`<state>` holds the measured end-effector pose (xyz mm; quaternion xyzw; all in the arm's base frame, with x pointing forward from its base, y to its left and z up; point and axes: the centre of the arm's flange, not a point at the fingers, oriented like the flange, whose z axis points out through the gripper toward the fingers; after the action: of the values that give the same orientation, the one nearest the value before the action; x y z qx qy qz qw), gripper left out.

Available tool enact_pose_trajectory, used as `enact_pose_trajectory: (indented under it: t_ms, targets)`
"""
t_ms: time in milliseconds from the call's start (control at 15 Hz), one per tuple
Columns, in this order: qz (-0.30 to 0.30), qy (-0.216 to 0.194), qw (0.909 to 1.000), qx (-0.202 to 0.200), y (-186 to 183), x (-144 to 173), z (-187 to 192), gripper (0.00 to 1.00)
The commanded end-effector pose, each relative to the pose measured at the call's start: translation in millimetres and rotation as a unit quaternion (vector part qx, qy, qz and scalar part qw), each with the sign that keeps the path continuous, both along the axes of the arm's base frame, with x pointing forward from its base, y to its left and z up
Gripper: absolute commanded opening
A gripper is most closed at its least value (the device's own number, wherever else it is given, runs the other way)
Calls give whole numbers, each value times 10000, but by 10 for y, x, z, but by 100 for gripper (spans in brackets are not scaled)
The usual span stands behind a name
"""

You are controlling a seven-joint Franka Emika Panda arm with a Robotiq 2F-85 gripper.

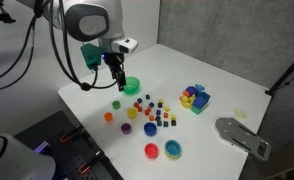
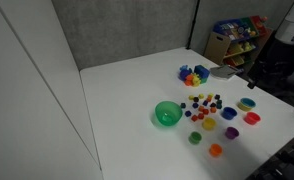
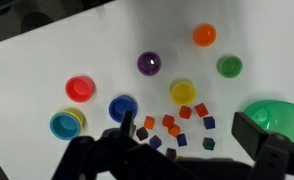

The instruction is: Pick up the blue bowl and stack it into the light blue bowl that is in the yellow bowl

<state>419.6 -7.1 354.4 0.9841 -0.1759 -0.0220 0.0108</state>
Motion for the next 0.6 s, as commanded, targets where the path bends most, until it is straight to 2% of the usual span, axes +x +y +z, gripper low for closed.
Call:
enact_pose_trajectory:
  t_ms: [0,133,533]
  targets:
    - [8,-2,10000,0,7,0,1,100]
    - [30,-13,10000,-1,25,0,11,100]
    - [65,-335,9994,-3,-281,390,-330,100]
